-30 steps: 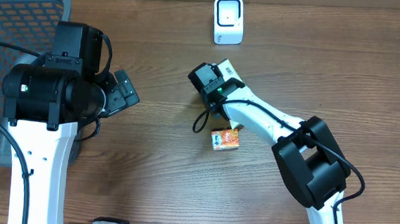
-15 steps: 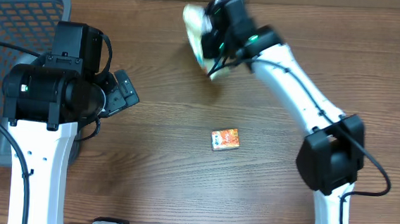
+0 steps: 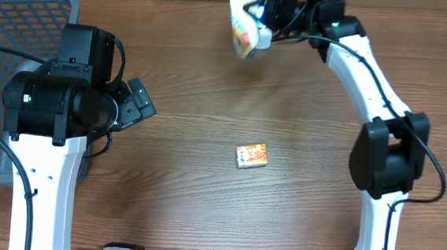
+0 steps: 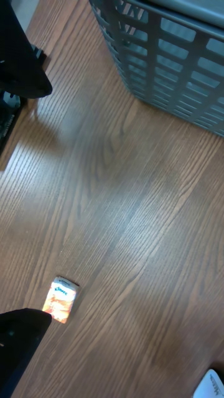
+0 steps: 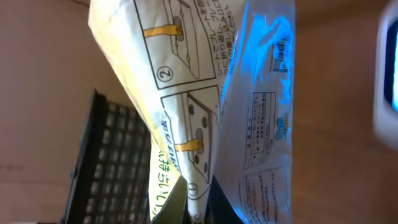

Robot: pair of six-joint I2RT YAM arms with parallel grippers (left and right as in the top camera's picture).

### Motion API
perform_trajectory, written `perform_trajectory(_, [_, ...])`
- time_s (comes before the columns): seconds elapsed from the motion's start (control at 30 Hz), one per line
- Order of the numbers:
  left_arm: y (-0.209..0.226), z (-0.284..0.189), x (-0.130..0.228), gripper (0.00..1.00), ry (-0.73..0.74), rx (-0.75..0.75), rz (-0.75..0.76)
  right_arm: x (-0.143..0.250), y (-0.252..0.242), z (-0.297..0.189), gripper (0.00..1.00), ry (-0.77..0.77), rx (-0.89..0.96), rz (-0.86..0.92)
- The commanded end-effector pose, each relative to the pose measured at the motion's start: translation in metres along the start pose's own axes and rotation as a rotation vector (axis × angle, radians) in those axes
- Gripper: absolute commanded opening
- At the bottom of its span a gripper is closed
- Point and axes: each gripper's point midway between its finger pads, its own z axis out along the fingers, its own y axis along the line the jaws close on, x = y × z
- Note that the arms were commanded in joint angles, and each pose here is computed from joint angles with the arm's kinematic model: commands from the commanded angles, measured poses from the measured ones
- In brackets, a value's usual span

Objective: Scan the item barcode

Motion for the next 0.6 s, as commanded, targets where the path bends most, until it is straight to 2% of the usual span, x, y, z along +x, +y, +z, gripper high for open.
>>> perform_trajectory(0.0, [0.003, 0.001, -0.002, 1.00, -0.005, -0.014, -0.025, 0.020, 0.003, 0.000, 0.04, 0.105, -0.047, 0.106])
perform_trajectory(0.1, [0.003, 0.001, -0.002, 0.99, -0.005, -0.014, -0.025, 0.035, 0.000, -0.012, 0.04, 0.180, -0.044, 0.181])
perform_trajectory(0.23, [0.003, 0.001, -0.002, 1.00, -0.005, -0.014, -0.025, 0.070, -0.023, -0.032, 0.04, 0.292, 0.057, 0.263])
perform_trajectory(0.43, [0.003, 0.001, -0.002, 0.99, -0.005, -0.014, -0.025, 0.121, -0.092, -0.066, 0.04, 0.397, 0.440, 0.365])
perform_trajectory(0.57, [0.003, 0.001, -0.002, 1.00, -0.005, -0.014, -0.025, 0.126, -0.117, -0.076, 0.04, 0.396, 0.514, 0.376])
